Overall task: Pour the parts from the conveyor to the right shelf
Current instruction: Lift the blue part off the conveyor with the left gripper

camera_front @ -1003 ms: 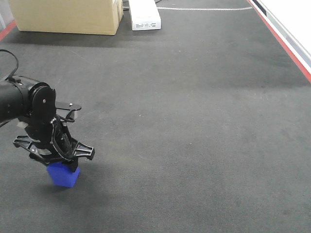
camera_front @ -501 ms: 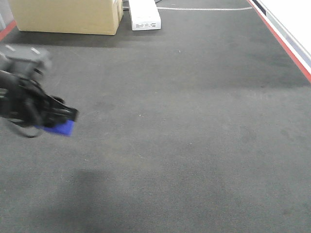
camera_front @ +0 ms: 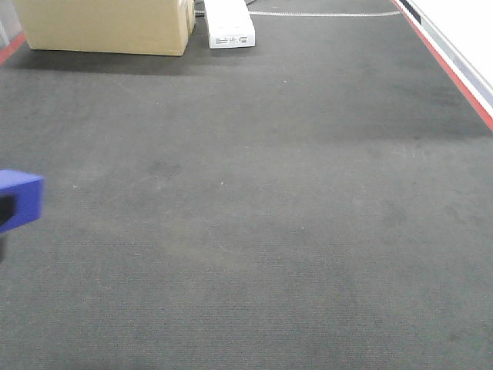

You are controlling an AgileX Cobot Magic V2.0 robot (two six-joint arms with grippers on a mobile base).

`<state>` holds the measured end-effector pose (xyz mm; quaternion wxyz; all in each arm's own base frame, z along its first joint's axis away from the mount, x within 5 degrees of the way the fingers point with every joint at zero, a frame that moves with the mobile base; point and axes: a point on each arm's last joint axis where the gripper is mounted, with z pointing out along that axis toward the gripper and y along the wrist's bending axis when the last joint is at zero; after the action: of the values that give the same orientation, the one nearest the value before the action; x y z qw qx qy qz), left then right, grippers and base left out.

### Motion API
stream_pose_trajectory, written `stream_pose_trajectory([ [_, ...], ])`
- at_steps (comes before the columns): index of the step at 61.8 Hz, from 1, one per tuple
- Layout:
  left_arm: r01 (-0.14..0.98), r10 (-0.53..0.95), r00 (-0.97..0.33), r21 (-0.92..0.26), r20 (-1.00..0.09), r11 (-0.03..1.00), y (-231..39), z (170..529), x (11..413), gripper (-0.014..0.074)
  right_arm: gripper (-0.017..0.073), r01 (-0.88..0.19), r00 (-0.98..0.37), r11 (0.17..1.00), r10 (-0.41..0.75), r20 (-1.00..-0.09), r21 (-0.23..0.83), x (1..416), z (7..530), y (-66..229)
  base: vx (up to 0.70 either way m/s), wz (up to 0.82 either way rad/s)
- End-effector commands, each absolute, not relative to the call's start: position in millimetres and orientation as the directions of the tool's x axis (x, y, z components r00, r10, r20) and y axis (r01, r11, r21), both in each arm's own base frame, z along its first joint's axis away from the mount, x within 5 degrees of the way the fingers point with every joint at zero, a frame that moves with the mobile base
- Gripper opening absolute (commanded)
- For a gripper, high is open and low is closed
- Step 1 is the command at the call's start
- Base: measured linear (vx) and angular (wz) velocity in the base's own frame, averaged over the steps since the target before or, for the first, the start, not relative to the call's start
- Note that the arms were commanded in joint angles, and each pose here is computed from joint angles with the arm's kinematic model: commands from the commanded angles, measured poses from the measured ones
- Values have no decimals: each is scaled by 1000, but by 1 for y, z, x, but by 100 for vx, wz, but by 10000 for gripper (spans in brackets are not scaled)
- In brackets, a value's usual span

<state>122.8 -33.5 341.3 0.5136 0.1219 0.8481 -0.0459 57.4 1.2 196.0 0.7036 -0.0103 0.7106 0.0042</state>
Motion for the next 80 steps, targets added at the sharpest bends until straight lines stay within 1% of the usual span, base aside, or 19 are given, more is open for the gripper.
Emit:
stream_pose_trajectory([
  [1,266,121,-275,46,-954,963,-27,347,99,-7,-9,-16,35,1000,-14,-999,-15,59,197,1,0,0],
  [18,264,72,-116,39,-991,964,-10,310,48,-7,-9,-16,35,1000,-14,-999,-15,59,197,1,0,0],
  [26,264,59,-77,36,-995,964,-6,297,38,-7,-9,-16,35,1000,-14,-999,-15,59,197,1,0,0],
  [34,263,47,-44,34,-998,964,-4,296,32,-7,-9,-16,35,1000,-14,-999,-15,59,197,1,0,0],
  [80,264,43,-45,30,-998,964,-4,296,32,-7,-9,-16,35,1000,-14,-999,-15,59,197,1,0,0],
])
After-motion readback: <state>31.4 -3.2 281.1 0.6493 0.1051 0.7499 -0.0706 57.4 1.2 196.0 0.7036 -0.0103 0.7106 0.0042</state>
